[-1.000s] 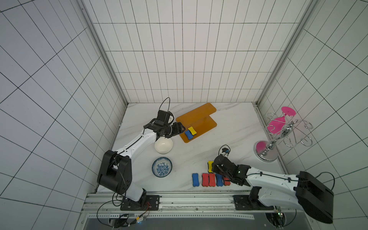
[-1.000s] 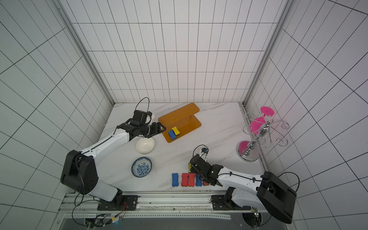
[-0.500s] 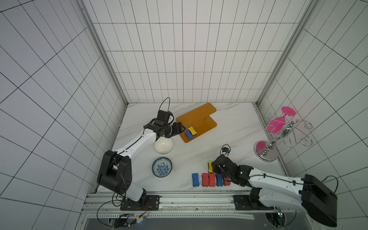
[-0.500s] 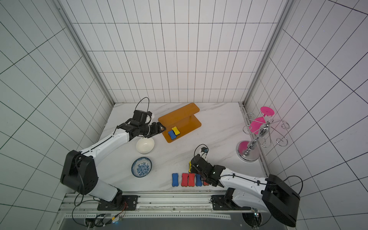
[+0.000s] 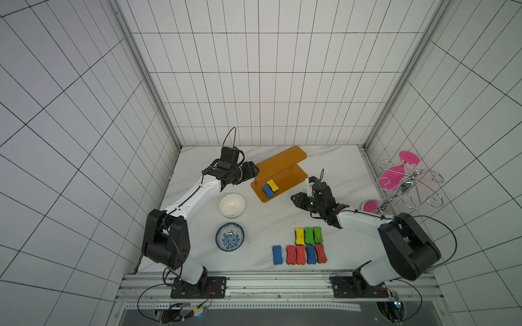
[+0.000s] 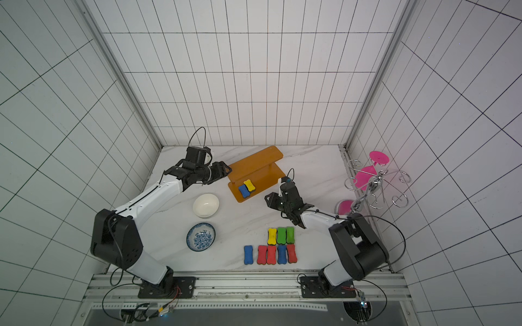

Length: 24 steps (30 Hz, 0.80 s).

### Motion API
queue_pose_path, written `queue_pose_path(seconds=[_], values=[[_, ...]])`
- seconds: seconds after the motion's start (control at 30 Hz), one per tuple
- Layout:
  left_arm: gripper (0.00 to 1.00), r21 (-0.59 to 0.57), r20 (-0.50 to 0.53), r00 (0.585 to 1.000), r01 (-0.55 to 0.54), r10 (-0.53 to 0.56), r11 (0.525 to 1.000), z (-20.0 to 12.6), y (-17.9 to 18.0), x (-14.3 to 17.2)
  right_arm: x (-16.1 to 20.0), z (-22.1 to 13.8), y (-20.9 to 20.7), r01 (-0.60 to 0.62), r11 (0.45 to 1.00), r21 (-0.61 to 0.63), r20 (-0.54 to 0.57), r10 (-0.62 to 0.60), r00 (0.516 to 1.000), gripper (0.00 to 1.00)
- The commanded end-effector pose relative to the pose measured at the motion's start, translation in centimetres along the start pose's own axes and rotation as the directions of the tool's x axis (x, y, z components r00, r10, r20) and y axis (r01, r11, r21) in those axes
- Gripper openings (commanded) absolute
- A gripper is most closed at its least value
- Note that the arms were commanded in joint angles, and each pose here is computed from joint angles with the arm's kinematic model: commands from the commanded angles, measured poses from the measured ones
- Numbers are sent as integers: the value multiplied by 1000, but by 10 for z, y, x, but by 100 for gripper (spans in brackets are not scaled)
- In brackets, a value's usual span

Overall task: Remove the whiteboard erasers from the shelf
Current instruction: Place the whiteboard eraser at the center of the board, then pick up the whiteboard eraser from the shelf.

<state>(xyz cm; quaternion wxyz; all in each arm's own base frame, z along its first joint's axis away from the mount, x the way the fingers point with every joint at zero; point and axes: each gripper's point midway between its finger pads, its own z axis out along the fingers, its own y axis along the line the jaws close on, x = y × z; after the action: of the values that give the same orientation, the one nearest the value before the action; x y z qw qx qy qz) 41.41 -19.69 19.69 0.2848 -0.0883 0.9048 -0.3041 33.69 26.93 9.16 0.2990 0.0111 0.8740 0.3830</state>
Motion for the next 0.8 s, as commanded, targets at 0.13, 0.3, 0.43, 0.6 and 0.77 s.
queue_pose_path(seconds=[0.13,0.3,0.43,0.6,0.77], values=[[70,-60,-11,1000,28,-29,998,29,18,-6,-57,45,30,1,967,-254,33,7,999,32],[69,-67,-38,999,36,-39,997,41,25,-1,-60,69,24,-11,965,-262,7,13,1000,35],[69,-60,-61,997,44,-48,997,48,28,4,-56,87,17,-23,966,-259,-21,18,1000,36],[69,-53,-73,996,45,-48,998,51,28,7,-44,105,15,-19,969,-247,-64,4,998,38],[69,-54,-79,995,50,-54,997,51,30,8,-34,116,6,-20,973,-228,-88,0,996,38]])
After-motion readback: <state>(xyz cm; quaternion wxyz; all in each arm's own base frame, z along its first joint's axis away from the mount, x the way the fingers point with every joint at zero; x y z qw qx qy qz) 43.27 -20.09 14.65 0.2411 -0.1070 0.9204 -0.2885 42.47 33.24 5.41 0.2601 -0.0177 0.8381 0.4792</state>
